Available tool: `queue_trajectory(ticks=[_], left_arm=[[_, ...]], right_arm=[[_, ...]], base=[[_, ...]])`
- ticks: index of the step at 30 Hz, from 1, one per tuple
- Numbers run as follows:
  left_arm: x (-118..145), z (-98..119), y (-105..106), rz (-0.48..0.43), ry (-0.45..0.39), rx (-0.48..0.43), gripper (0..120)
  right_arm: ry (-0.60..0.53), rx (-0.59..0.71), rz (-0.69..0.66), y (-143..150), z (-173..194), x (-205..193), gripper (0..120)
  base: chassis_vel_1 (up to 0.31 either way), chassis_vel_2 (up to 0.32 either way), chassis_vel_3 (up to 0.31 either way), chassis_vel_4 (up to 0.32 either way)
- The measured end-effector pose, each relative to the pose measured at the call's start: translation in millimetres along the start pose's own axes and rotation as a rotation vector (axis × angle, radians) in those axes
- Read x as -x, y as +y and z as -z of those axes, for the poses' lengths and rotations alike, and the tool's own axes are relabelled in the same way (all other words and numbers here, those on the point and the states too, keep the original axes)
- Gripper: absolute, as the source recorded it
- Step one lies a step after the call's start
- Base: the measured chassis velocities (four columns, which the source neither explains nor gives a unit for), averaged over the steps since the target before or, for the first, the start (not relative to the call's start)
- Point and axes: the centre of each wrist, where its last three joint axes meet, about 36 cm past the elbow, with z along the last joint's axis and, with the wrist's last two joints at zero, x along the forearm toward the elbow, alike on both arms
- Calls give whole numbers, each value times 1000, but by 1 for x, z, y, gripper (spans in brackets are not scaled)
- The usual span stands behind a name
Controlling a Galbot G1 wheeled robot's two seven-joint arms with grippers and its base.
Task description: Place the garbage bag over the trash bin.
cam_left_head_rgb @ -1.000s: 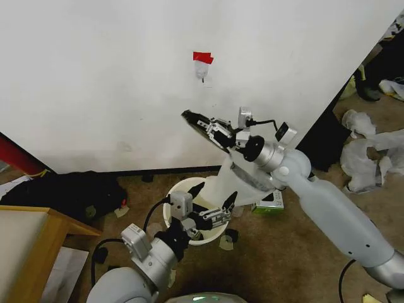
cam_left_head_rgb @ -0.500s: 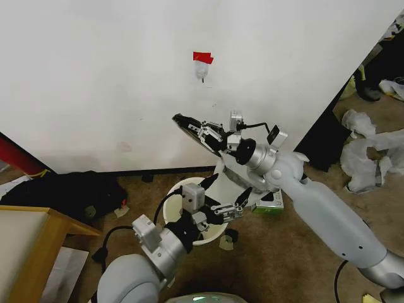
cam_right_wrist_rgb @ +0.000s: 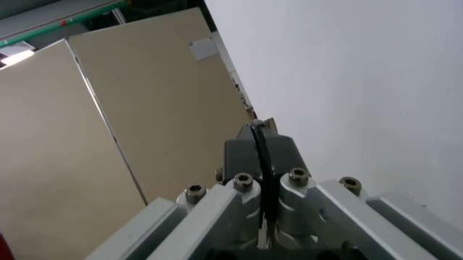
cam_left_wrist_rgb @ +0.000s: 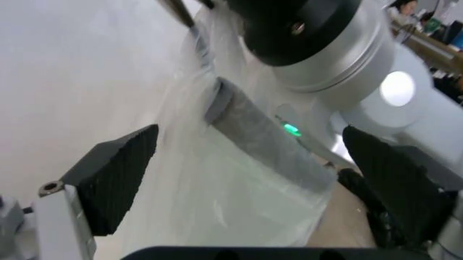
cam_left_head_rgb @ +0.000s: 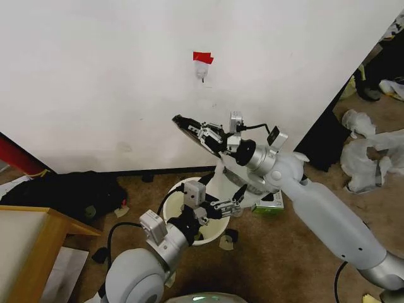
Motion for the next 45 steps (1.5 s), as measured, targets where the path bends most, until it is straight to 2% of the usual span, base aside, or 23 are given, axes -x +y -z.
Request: queue_trajectory(ticks=[4,7,8,15,16,21,23,31,38,43,45], left_arm=[[4,-6,2,21,12,24,96],[9,-11,4,45,19,43,84],[9,-11,4,45,19,43,84],[6,-10,6,48,17,46,55],[6,-10,6,48,17,46,55],[3,-8,9,37,10,51,33],[2,-7,10,35,6,51,30],[-3,1,25,15,-32,81,0],[-10,19,41,10,-76,137,0],[-19,53,58,-35,-129,309,0],[-19,56,58,-43,-131,324,0]], right_arm=[[0,0,3,1,0,0,0],[-1,0,10,3,0,1,0],[-1,0,10,3,0,1,0],[-2,-8,12,2,2,1,0],[-2,-8,12,2,2,1,0],[-11,-21,8,1,8,0,0],[-13,-24,6,1,9,-1,0],[-47,-71,20,10,32,-4,0],[-61,-101,42,20,48,-8,0],[-53,-143,74,37,82,-33,0],[-52,-147,75,39,86,-36,0]], base=[[0,0,0,0],[0,0,0,0],[0,0,0,0],[0,0,0,0],[0,0,0,0],[0,0,0,0],[0,0,0,0],[0,0,0,0],[0,0,0,0],[0,0,0,0],[0,0,0,0]])
